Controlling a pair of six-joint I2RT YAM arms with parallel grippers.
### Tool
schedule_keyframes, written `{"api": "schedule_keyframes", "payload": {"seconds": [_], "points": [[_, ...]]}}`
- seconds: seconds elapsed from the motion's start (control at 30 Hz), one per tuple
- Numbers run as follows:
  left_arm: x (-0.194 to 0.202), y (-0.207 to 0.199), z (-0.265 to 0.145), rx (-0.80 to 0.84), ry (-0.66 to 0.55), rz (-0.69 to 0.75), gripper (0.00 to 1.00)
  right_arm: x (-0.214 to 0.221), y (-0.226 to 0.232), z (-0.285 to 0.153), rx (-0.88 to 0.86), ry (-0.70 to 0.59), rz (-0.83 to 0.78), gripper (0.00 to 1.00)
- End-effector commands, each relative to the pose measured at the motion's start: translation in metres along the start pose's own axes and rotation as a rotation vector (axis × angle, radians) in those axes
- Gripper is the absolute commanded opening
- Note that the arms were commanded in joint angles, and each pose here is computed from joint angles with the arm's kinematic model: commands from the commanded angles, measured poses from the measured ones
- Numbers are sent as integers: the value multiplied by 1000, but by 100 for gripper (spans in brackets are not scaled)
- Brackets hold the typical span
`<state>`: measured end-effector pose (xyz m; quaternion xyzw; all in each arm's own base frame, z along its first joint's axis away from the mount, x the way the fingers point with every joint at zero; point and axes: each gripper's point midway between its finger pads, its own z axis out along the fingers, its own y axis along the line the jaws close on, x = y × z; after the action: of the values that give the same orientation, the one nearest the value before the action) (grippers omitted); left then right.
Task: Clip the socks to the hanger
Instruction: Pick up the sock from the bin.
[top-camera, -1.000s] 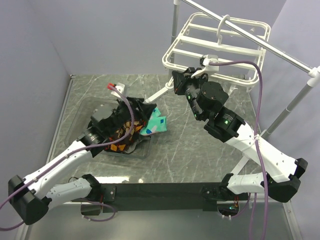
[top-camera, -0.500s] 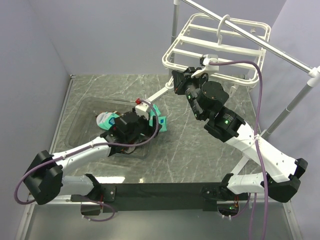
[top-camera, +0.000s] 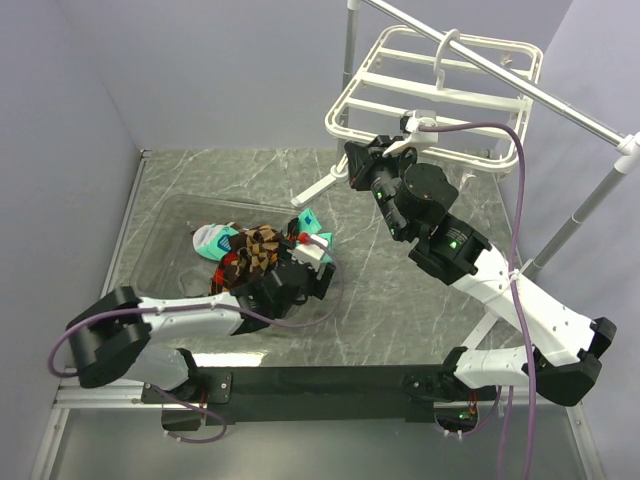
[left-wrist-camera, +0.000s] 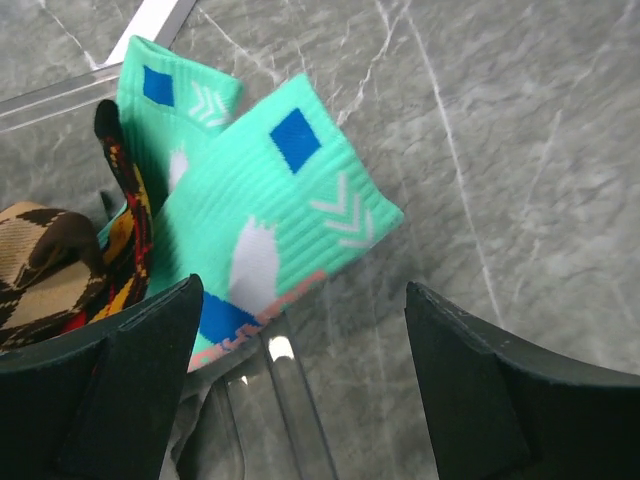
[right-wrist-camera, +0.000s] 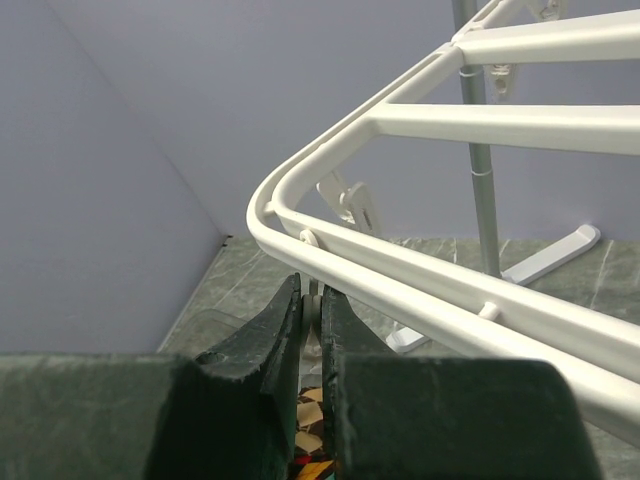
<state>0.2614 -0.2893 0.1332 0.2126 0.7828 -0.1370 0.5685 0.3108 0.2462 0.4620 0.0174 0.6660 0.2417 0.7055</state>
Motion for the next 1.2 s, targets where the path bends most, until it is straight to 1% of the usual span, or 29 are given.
{"api": "schedule_keyframes", "payload": {"seconds": [0.0, 0.13, 0.23, 0.3, 0.33, 0.37, 0.43, 0.47, 0.53, 0.67, 0.7, 0.77, 0.8, 0.87, 0.9, 0.97, 1.0, 1.07, 1.1, 1.17], "points": [[-21, -4, 10, -74, -75, 56, 87, -5, 1, -6, -20, -7, 8, 0], [-21, -9, 22, -108, -73, 55, 85, -6, -1, -5, -13, -7, 0, 0], [-24, -7, 27, -148, -91, 46, 77, -5, -1, -6, -16, -6, 1, 0], [-30, -7, 27, -147, -114, 36, 65, -6, -1, -7, -18, -8, 3, 0], [-36, -9, 26, -137, -139, 21, 57, -7, -3, -7, -12, -11, 1, 0], [-38, -8, 26, -136, -150, 17, 39, -7, -3, -7, -12, -11, 2, 0], [-42, -11, 24, -115, -172, 4, 26, -7, -4, -7, -10, -13, 1, 0], [-47, -12, 25, -103, -188, -2, 14, -7, -3, -7, -14, -13, 5, 0], [-54, -19, 22, -48, -202, -15, 1, -9, -4, -7, -13, -17, 5, 0], [-72, -20, 11, 23, -245, -83, 1, -8, -3, -6, -17, -14, 5, 0], [-85, -17, 2, 40, -279, -112, 0, -8, -1, -6, -23, -13, 8, 0], [-92, -17, -8, 97, -300, -161, 1, -8, 0, -6, -31, -13, 16, 0], [-111, -14, -22, 128, -354, -202, 1, -8, 1, -6, -39, -12, 20, 0], [-119, -14, -34, 190, -386, -243, 1, -7, 2, -6, -44, -11, 26, 0], [-133, -11, -46, 212, -428, -264, 1, -7, 4, -6, -53, -9, 29, 0], [-144, -12, -56, 245, -457, -271, 1, -8, 5, -6, -58, -12, 36, 0], [-157, -13, -64, 266, -484, -278, 1, -8, 6, -6, -62, -12, 37, 0], [-166, -15, -68, 281, -494, -273, 1, -8, 8, -7, -75, -13, 38, 0], [-178, -17, -71, 295, -513, -279, 1, -9, 8, -7, -76, -16, 40, 0], [-186, -20, -73, 309, -510, -288, 1, -8, 6, -8, -73, -23, 43, 0]]}}
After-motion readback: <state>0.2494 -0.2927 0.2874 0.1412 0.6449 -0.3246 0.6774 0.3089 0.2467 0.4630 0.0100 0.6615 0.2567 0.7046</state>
